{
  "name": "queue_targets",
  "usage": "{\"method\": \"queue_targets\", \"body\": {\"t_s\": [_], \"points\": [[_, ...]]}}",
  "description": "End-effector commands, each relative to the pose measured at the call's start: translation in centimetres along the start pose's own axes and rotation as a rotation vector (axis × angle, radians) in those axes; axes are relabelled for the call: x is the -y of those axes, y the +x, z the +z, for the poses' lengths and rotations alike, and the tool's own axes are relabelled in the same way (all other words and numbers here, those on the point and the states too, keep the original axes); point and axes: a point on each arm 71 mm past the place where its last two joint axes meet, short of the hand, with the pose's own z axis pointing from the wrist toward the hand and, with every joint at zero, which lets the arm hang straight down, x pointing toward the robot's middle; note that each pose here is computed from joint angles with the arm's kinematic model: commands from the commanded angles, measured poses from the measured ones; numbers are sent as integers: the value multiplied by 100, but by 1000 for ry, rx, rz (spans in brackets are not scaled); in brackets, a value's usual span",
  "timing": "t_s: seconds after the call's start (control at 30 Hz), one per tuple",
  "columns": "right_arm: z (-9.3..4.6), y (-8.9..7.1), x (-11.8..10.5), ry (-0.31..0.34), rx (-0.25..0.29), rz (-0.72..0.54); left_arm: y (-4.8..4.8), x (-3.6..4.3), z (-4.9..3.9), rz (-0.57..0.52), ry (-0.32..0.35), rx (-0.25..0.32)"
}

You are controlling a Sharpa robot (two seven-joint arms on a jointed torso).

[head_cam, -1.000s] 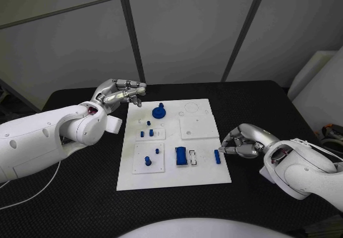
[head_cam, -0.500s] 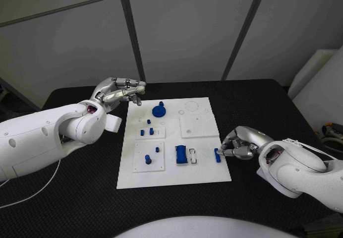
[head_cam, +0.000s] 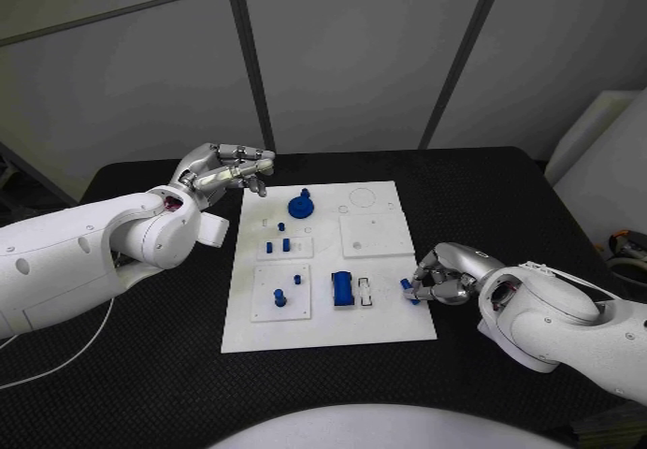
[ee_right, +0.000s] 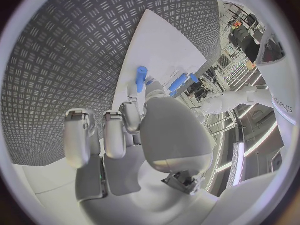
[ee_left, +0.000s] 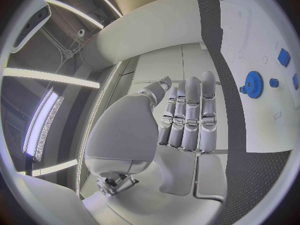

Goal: Assemble the parts on the task board

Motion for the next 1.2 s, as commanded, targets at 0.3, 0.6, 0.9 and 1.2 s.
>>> {"method": "queue_targets", "body": {"t_s": [0.3, 0.6, 0.9, 1.2], "points": [[45, 110, -83, -1, -25, -142, 6, 18, -6, -6, 13, -11], [52, 155, -160, -6, -19, -241, -3, 19, -13, -5, 13, -9], [63, 183, -230, -1, -23, -279, 1, 19, -10, -6, 13, -11], [53, 178, -250, 12, -12, -274, -2, 19, -12, -6, 12, -10]]}}
